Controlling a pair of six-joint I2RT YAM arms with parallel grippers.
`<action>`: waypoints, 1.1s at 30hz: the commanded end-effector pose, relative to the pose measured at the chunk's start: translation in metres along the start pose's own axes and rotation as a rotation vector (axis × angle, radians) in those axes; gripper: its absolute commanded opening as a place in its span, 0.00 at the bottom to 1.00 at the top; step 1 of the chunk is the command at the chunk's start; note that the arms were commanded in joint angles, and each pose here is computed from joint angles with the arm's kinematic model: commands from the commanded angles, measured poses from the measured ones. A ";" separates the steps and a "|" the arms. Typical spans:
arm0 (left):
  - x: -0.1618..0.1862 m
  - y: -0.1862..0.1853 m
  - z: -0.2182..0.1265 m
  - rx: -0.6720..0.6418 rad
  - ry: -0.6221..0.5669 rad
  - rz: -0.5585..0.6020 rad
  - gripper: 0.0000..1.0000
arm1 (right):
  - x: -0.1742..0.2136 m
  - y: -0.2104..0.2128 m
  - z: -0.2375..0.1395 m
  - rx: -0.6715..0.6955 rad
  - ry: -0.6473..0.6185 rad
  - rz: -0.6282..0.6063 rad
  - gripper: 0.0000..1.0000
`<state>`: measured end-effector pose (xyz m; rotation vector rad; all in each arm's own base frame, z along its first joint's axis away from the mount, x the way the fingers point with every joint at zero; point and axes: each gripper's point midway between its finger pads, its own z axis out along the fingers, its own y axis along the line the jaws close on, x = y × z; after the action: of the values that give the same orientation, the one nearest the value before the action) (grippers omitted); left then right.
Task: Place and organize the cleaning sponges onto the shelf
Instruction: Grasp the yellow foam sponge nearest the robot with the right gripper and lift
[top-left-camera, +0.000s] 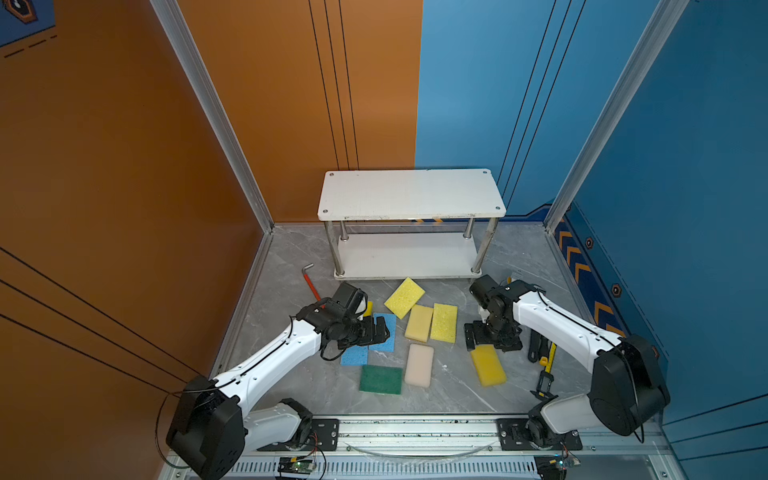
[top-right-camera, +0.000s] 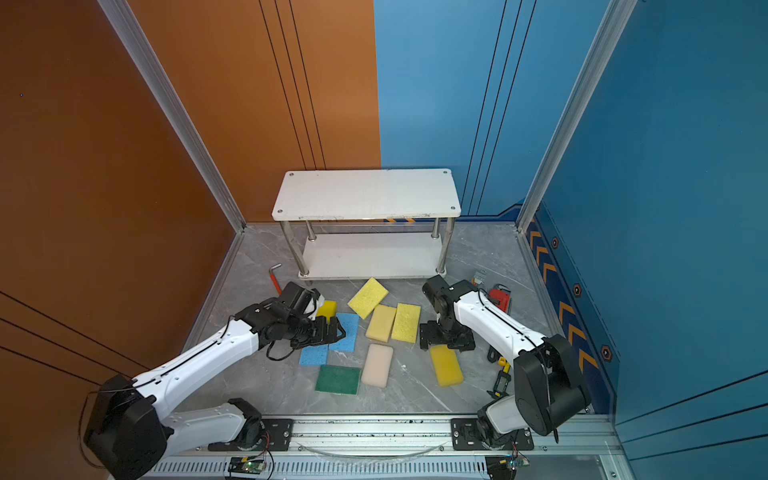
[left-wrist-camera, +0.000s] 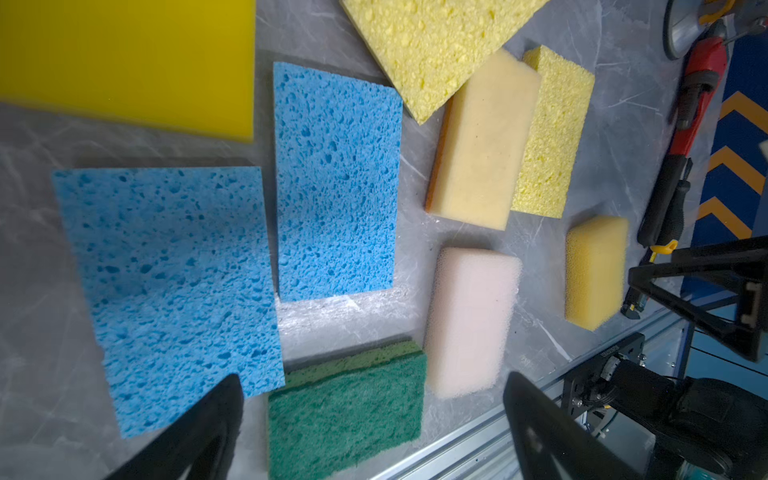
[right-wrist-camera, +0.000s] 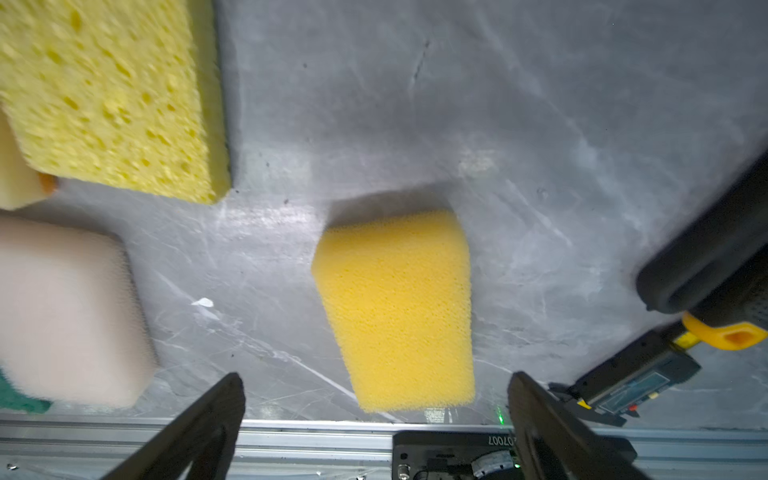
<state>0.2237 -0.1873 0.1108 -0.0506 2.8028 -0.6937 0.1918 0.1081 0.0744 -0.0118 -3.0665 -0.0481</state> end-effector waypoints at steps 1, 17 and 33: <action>-0.002 -0.003 0.007 -0.009 -0.013 -0.003 0.98 | 0.021 -0.010 0.005 0.024 0.053 -0.013 1.00; 0.001 -0.007 0.007 -0.016 -0.015 0.015 0.98 | 0.026 -0.002 0.038 0.026 0.200 -0.045 1.00; 0.002 -0.005 0.010 -0.024 -0.007 0.013 0.98 | 0.017 -0.002 0.059 0.025 0.215 -0.028 0.79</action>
<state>0.2244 -0.1974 0.1040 -0.0405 2.8082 -0.6749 0.1720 0.1097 0.0213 0.0430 -2.8619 -0.0087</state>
